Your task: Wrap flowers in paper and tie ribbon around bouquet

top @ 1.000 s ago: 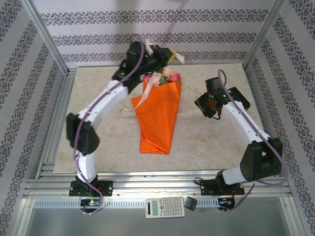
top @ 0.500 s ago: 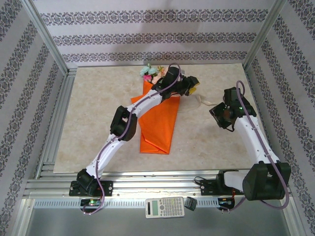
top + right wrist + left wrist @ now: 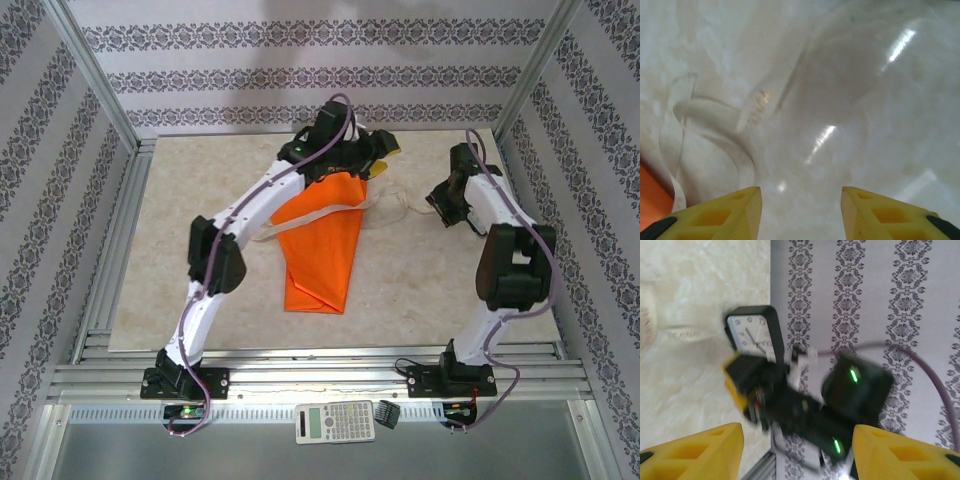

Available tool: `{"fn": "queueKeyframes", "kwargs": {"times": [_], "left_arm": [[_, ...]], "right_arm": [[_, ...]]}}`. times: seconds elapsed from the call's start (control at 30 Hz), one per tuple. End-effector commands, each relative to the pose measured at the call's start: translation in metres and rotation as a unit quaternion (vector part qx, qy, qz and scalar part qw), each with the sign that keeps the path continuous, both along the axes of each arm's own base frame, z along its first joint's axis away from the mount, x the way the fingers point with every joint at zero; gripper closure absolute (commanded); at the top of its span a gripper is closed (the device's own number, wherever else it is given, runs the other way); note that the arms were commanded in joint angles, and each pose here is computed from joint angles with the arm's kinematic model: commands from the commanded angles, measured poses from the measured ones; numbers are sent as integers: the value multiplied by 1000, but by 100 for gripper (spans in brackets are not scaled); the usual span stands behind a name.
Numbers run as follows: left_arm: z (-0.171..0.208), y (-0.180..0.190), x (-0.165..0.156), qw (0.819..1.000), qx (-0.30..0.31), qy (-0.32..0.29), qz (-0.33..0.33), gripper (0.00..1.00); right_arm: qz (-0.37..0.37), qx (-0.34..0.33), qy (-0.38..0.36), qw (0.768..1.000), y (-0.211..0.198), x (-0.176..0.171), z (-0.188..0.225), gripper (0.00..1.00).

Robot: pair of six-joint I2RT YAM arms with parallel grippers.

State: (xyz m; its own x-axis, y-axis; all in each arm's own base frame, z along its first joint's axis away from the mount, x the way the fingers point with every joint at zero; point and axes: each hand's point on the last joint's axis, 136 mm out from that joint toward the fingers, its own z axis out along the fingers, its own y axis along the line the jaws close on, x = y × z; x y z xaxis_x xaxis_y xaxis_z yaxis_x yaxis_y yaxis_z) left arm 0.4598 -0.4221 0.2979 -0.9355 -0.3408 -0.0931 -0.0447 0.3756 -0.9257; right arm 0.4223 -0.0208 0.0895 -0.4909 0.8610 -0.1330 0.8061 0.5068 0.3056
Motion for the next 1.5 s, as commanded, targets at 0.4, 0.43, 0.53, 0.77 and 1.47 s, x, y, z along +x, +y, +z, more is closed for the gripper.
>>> {"fn": "queueKeyframes", "kwargs": {"times": [0.4, 0.43, 0.53, 0.77, 1.47], "left_arm": [[-159, 189, -59, 939, 36, 242, 242, 42], [-166, 197, -59, 934, 36, 250, 255, 42], [-180, 219, -52, 918, 26, 263, 296, 41], [-212, 263, -36, 880, 32, 297, 370, 41], [-214, 242, -45, 859, 75, 375, 340, 51]], "right_arm": [[-46, -18, 50, 998, -11, 42, -62, 54], [-45, -16, 51, 998, -10, 44, -65, 54], [-38, -14, 48, 998, -7, 49, -69, 54], [-39, -14, 38, 998, -4, 50, -64, 87], [3, -42, -56, 998, 13, 3, 21, 64]]}}
